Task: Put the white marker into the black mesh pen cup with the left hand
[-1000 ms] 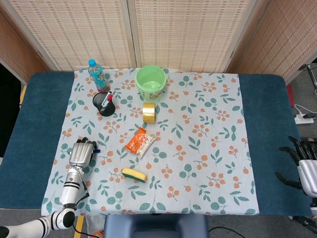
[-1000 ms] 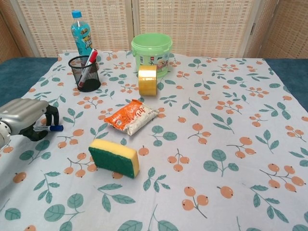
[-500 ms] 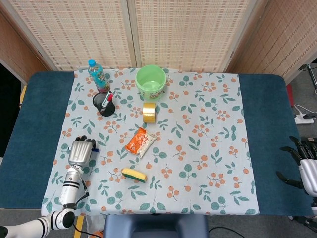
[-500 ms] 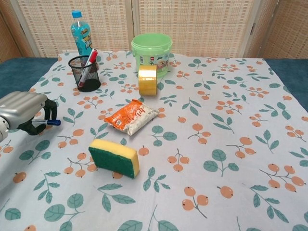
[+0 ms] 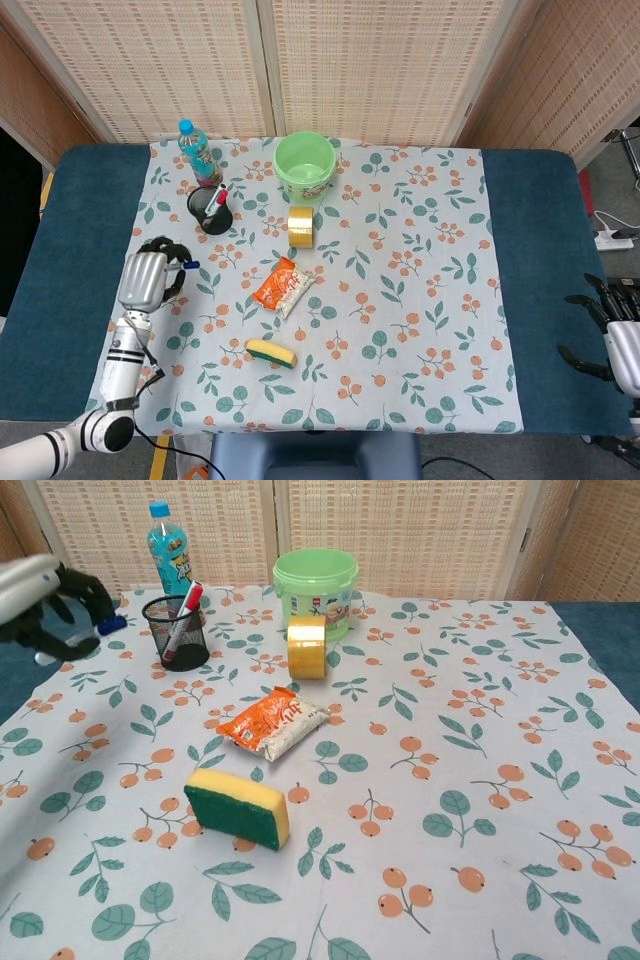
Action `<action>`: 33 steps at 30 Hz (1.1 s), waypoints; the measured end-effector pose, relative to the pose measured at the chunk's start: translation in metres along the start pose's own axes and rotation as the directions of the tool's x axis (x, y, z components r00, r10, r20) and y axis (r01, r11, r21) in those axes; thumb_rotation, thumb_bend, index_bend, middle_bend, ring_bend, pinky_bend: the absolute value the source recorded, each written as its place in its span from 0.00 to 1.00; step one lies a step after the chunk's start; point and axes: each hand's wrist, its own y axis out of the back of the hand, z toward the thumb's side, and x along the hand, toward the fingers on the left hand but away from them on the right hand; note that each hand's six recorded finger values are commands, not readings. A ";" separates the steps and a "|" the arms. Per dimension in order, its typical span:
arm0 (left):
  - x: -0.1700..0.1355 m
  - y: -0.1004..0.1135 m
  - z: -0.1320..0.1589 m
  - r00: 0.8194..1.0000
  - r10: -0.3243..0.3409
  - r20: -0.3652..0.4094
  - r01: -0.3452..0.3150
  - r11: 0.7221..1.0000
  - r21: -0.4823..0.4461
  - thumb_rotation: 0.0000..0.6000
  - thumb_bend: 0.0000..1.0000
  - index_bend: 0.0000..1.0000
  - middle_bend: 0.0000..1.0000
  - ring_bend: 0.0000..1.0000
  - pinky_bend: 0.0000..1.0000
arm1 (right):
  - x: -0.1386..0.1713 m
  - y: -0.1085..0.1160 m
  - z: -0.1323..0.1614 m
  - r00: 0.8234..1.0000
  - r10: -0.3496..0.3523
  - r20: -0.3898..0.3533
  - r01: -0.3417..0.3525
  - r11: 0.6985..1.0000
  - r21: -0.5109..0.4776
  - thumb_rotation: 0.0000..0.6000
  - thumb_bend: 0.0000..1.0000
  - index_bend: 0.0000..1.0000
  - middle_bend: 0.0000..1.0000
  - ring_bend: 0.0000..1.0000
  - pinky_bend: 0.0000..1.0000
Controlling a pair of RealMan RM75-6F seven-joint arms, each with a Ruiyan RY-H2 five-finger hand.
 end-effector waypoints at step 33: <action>0.168 0.008 0.014 0.988 -0.151 0.036 0.142 0.787 -0.601 1.00 0.39 0.55 0.57 0.27 0.34 | -0.006 -0.005 -0.009 0.997 -0.007 0.083 0.001 0.998 0.067 1.00 0.13 0.29 0.06 0.11 0.00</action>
